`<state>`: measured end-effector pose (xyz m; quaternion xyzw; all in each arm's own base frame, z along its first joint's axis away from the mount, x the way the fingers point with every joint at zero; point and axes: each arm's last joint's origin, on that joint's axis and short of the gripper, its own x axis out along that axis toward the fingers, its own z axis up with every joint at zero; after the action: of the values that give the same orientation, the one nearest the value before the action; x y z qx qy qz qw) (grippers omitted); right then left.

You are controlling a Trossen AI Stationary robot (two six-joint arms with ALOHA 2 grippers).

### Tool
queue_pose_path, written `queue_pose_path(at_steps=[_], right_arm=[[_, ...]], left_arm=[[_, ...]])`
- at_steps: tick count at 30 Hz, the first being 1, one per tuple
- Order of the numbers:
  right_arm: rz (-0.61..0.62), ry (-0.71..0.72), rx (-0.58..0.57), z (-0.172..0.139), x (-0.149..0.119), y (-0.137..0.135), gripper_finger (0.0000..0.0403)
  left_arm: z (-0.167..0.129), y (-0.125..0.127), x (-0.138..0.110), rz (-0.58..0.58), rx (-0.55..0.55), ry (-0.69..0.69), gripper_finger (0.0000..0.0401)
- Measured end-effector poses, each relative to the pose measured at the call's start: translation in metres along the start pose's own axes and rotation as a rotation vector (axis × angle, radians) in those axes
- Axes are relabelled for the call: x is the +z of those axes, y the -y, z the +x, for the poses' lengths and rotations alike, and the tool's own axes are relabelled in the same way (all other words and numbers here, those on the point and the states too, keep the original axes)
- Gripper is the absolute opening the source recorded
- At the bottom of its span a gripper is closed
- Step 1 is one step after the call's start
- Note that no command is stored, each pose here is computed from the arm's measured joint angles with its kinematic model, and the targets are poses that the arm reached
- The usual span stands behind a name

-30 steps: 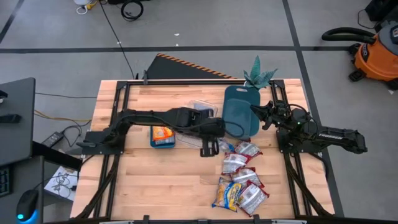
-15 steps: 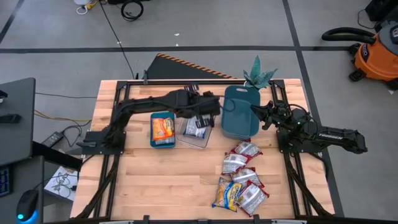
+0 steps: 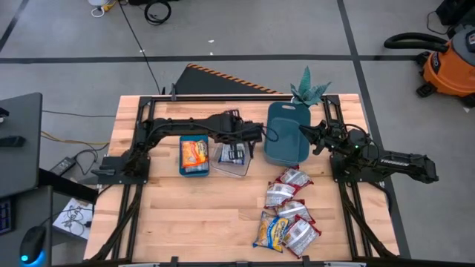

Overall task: Sort Maruchan noodles
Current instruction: Put the blue noodle pack into the transparent bin

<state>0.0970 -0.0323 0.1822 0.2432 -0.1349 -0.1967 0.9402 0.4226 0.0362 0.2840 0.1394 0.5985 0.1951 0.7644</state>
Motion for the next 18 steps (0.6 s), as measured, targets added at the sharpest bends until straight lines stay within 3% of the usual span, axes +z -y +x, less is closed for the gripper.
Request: queue_pose_path(at_steps=[4, 8, 12, 18], right_arm=[[0.0, 0.0, 0.0, 0.0, 0.0, 0.0, 0.005], [0.0, 0.0, 0.0, 0.0, 0.0, 0.0, 0.005], [0.0, 0.0, 0.0, 0.0, 0.0, 0.0, 0.005], [0.0, 0.0, 0.0, 0.0, 0.0, 0.0, 0.005]], left_arm=[[-0.008, 0.017, -0.001, 0.027, -0.137, 0.004, 0.0004], [-0.014, 0.031, -0.002, -0.016, -0.258, -0.001, 0.0004], [-0.014, 0.041, -0.001, -0.05, -0.269, 0.01, 0.0005], [0.005, 0.063, -0.012, -0.001, -0.274, -0.04, 0.0016]])
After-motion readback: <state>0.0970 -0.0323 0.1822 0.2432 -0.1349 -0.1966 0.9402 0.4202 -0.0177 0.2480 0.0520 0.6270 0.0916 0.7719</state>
